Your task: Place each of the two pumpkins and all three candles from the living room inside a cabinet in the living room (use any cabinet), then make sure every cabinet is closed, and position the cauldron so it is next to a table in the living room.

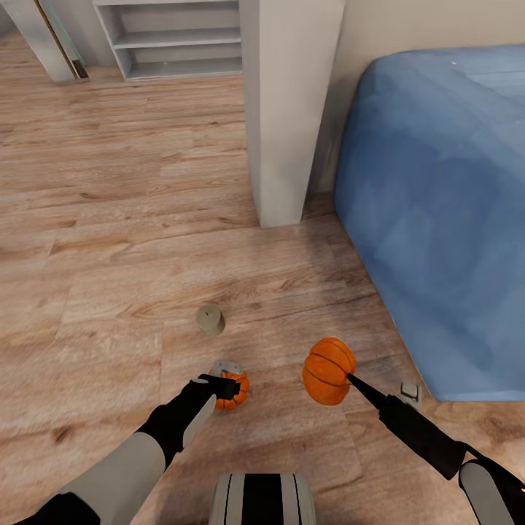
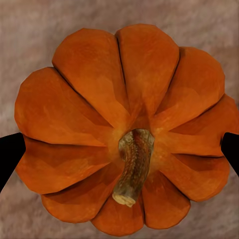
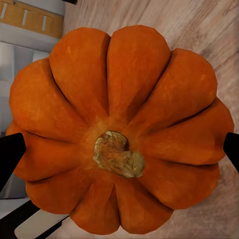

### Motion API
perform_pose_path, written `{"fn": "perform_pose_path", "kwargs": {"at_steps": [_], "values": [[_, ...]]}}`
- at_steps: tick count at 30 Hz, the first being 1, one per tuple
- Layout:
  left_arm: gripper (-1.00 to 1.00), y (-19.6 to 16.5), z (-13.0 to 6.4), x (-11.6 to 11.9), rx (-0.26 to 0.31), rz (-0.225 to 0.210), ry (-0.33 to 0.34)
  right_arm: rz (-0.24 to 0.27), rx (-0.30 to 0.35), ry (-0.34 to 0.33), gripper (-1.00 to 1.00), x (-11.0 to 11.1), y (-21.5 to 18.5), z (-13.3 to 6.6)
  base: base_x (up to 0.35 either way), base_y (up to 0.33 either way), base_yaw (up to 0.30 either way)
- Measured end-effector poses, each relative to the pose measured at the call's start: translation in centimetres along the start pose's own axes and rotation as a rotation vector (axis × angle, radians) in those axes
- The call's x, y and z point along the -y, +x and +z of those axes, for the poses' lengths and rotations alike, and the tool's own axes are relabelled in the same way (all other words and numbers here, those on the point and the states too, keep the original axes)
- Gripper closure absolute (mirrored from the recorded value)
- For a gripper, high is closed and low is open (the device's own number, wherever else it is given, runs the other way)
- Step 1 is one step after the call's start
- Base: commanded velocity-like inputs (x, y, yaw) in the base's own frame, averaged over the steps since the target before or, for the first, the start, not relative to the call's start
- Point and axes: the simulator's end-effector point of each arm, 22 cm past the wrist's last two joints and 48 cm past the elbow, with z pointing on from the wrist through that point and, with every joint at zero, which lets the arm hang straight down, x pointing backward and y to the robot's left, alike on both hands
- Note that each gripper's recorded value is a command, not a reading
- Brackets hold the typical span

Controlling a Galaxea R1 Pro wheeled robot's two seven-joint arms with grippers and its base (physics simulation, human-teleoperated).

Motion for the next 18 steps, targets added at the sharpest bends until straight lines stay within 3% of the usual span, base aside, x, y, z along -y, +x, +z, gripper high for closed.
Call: {"fn": "perform_pose_path", "kwargs": {"at_steps": [18], "values": [[1.00,0.02,0.00,0.08,-0.002,-0.001,0.002,0.000,0.000,0.000,1.00,0.01,0.00,0.00,0.000,0.000,0.000]]}}
